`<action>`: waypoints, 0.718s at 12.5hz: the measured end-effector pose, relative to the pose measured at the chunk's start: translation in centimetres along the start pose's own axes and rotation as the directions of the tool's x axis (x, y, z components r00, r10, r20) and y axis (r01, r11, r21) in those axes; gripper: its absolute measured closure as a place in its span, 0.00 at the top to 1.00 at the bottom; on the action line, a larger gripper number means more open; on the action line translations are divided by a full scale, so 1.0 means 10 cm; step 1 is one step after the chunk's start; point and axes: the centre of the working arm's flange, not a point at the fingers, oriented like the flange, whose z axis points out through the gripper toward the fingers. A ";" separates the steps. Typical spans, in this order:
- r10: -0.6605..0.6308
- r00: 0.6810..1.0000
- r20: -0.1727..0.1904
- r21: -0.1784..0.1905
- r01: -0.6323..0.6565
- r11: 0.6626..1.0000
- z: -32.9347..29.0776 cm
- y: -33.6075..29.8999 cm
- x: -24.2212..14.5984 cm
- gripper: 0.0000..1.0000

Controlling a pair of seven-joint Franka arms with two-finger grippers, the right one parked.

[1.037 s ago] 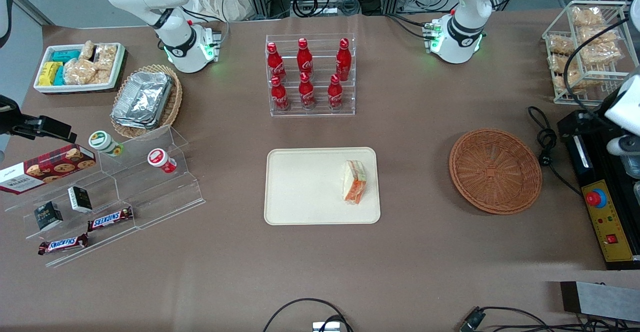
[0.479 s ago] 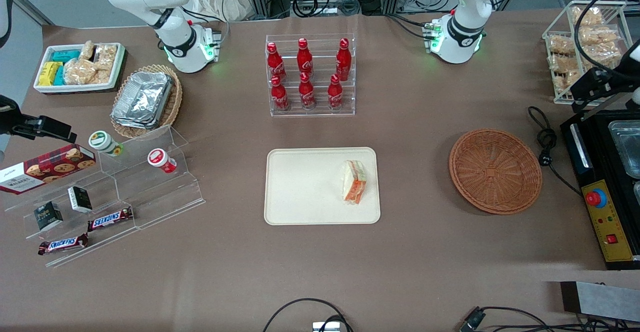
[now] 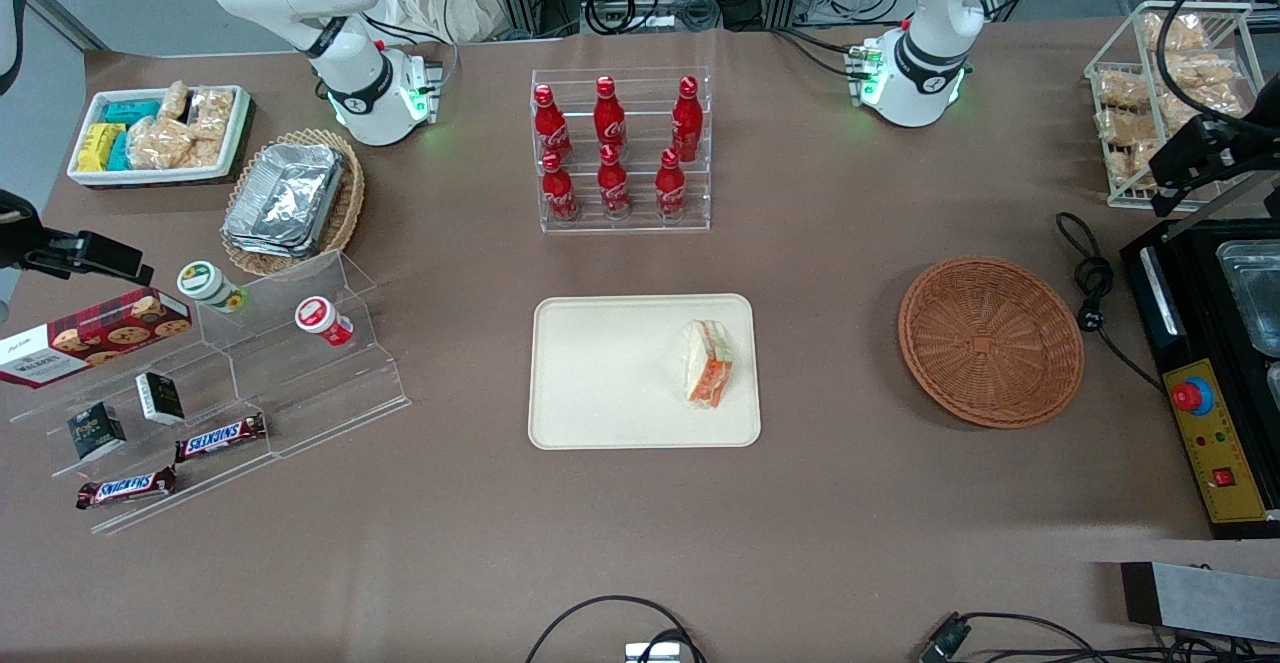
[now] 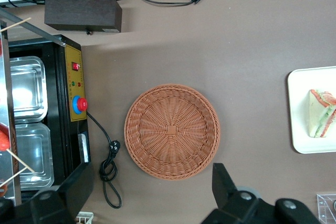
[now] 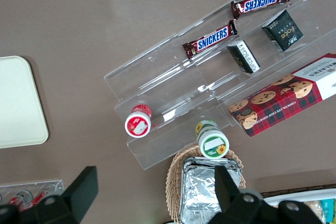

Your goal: Place sandwich from basket to tray

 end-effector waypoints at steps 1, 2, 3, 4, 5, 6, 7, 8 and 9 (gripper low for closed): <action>-0.005 1.000 0.000 -0.001 0.005 1.000 0.00 -0.03 0.00 1.00; -0.007 1.000 -0.001 -0.009 0.007 1.000 0.00 -0.03 0.00 1.00; -0.009 1.000 -0.003 -0.032 0.009 0.999 0.00 -0.01 0.00 1.00; -0.012 1.000 -0.004 -0.060 0.012 0.998 0.00 0.02 0.00 1.00; -0.016 1.000 -0.005 -0.084 0.016 0.996 0.00 0.04 0.01 1.00; -0.024 1.000 -0.004 -0.102 0.024 0.995 0.00 0.05 0.01 1.00; -0.034 0.999 -0.004 -0.111 0.033 0.993 0.00 0.05 0.01 1.00; -0.039 0.999 -0.003 -0.114 0.038 0.993 0.00 0.05 0.01 1.00; -0.041 0.999 -0.003 -0.115 0.040 0.993 0.00 0.05 0.01 1.00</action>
